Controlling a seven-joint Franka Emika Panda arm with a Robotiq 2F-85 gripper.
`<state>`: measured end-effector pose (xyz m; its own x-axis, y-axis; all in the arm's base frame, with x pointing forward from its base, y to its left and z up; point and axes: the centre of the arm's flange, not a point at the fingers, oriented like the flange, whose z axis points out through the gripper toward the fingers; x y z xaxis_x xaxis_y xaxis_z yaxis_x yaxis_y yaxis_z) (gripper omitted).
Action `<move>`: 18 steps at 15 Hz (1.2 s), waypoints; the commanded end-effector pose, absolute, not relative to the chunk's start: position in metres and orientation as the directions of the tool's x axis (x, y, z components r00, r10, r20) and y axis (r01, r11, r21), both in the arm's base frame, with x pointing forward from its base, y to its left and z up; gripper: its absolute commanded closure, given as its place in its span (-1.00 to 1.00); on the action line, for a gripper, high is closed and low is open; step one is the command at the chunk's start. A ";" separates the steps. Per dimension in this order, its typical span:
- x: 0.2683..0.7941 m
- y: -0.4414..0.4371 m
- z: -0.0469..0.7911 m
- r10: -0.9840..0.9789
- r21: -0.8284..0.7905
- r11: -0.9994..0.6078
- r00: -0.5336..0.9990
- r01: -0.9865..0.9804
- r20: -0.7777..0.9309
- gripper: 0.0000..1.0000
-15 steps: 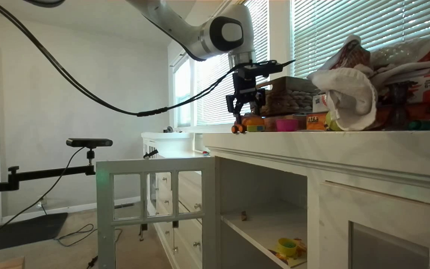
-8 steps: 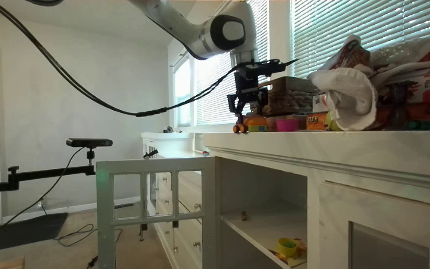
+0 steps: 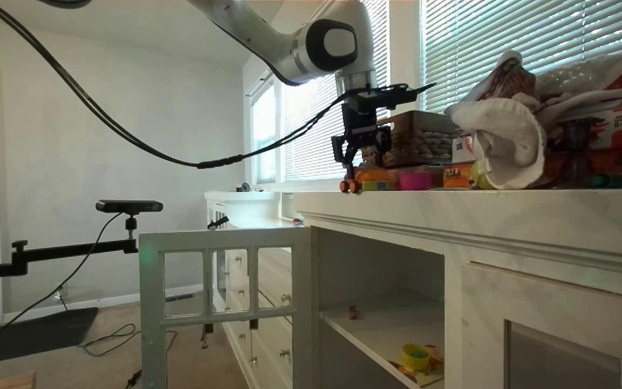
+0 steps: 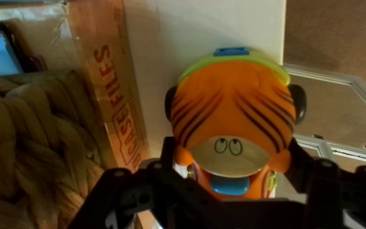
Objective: Move the orange toy car to the right
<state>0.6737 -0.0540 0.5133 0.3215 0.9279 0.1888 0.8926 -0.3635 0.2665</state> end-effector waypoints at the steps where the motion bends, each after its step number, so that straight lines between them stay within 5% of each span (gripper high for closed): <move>1: 0.666 -0.057 0.516 0.922 0.272 -0.372 0.319 0.888 0.218 -0.10; 18: 0.677 -0.065 0.525 0.920 0.338 -0.379 0.313 0.861 0.235 -0.10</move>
